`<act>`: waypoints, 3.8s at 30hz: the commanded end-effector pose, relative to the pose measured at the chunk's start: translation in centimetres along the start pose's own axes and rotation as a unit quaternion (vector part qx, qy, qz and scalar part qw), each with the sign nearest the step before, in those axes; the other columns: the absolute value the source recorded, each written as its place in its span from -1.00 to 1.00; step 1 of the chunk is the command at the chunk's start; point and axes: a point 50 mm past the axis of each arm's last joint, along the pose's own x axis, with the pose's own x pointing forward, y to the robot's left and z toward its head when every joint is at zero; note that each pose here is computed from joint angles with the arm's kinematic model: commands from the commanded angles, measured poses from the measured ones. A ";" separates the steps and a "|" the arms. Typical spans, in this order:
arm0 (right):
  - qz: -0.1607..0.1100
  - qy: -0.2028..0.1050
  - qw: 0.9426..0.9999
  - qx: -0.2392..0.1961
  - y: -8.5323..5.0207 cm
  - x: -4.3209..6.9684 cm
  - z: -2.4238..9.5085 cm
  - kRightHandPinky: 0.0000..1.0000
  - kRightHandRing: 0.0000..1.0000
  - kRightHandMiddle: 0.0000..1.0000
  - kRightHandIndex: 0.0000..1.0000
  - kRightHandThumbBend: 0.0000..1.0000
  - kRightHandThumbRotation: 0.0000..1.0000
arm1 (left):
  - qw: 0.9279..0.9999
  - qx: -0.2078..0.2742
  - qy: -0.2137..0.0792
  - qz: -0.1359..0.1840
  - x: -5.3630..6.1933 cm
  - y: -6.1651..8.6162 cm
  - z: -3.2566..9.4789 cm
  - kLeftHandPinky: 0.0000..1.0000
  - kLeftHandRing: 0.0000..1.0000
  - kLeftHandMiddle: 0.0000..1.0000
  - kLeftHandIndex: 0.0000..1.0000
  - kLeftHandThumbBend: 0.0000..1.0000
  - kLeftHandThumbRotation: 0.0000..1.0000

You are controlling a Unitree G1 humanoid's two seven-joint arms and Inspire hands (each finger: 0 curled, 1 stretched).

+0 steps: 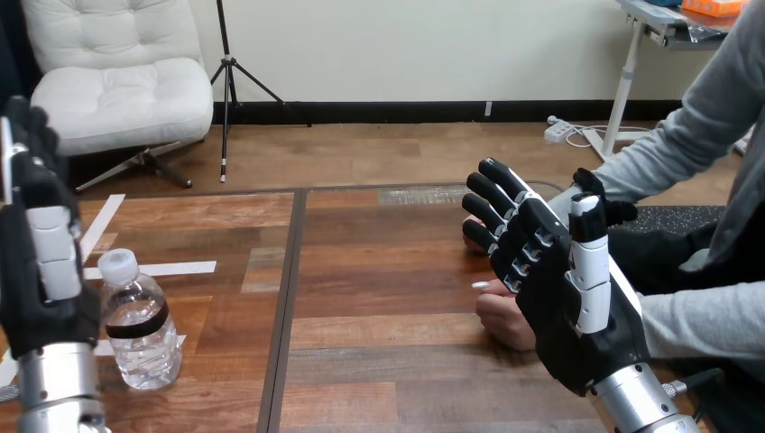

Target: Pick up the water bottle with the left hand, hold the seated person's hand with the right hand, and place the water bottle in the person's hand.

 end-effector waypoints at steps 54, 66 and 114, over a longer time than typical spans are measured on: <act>0.019 -0.042 0.999 -0.010 0.4 1.0 1.7 0.92 0.91 0.90 0.86 0.57 1.00 | 0.997 0.074 0.019 0.009 4.4 2.8 -1.1 1.00 1.00 1.00 1.00 1.00 0.89; 0.019 -0.042 0.999 -0.013 0.5 0.9 1.8 0.91 0.91 0.90 0.86 0.57 1.00 | 0.996 0.068 0.058 0.005 4.5 3.1 -2.2 1.00 1.00 1.00 1.00 1.00 0.83; 0.020 -0.040 0.999 -0.012 0.3 0.9 1.7 0.90 0.91 0.90 0.85 0.56 1.00 | 0.993 0.075 0.090 0.003 4.0 3.4 -3.1 1.00 1.00 1.00 1.00 1.00 -0.92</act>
